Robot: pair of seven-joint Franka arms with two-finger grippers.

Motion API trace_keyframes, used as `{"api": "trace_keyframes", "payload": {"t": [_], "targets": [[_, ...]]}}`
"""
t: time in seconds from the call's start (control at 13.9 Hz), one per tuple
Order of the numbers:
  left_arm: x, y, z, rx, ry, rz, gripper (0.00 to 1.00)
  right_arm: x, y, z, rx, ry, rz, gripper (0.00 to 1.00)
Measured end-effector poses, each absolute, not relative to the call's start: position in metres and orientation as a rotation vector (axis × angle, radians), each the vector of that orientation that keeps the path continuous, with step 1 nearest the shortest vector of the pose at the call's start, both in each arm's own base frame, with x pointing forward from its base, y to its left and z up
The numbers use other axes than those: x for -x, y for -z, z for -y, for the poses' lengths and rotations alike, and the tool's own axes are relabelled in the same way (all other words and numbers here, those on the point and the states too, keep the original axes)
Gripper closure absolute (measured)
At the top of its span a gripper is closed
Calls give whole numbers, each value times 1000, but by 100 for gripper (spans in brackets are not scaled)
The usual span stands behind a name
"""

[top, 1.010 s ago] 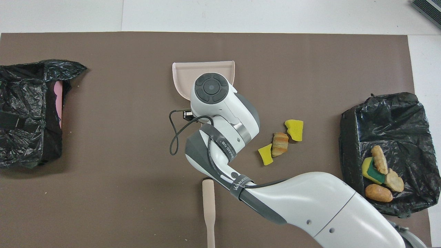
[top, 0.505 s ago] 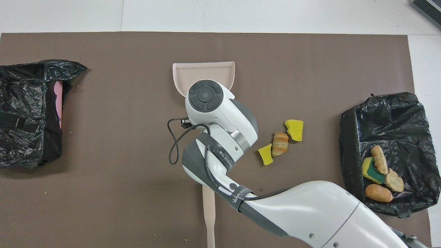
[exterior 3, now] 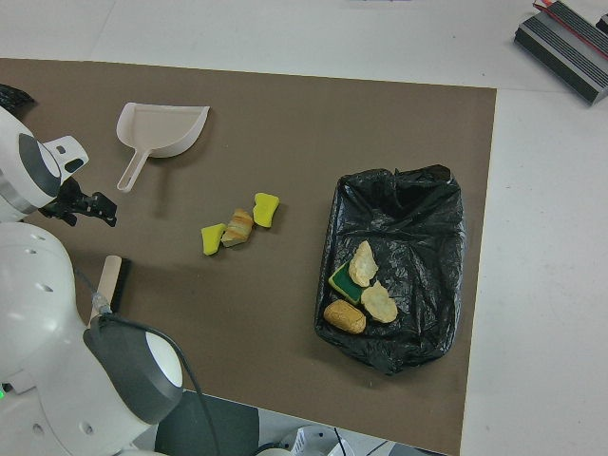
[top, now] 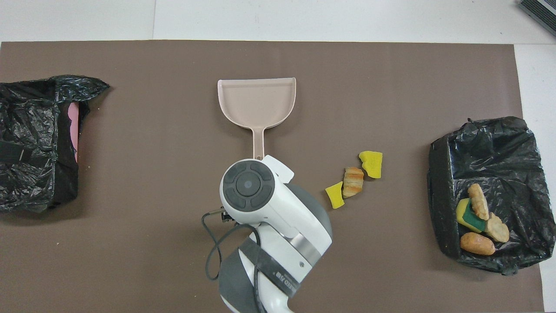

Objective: Sweep and dump trash in bin
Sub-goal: 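Lower the dustpan near the sponge and bread, then withdraw the right gripper, then reach the left gripper to the pink dustpan handle and grasp it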

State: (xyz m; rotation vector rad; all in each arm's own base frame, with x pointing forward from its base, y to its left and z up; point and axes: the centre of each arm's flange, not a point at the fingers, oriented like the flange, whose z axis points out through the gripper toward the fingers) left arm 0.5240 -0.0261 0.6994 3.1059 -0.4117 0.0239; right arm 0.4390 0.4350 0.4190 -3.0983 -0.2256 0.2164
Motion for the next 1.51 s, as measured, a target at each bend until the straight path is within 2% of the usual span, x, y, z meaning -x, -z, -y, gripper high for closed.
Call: {"api": "trace_keyframes", "payload": {"t": [0.36,0.65,0.87,1.23,1.37,1.51], "targets": [[-521,-699,38,-3100,2,447,0,-320,-409,-428,3104,-332,302,0],[-519,-699,44,-3098,12,456,0,-253,-370,-422,3055,-284,324,0],[-523,-692,78,-3108,-41,372,0,-230,-349,-414,3060,-281,344,0],[-533,-631,167,-3109,-59,268,0,-225,-338,-410,3057,-263,339,3],[-541,-606,194,-3105,-73,223,0,-224,-335,-408,3059,-266,337,22],[-548,-581,222,-3099,-86,182,0,-224,-333,-407,3062,-270,337,47]]}}
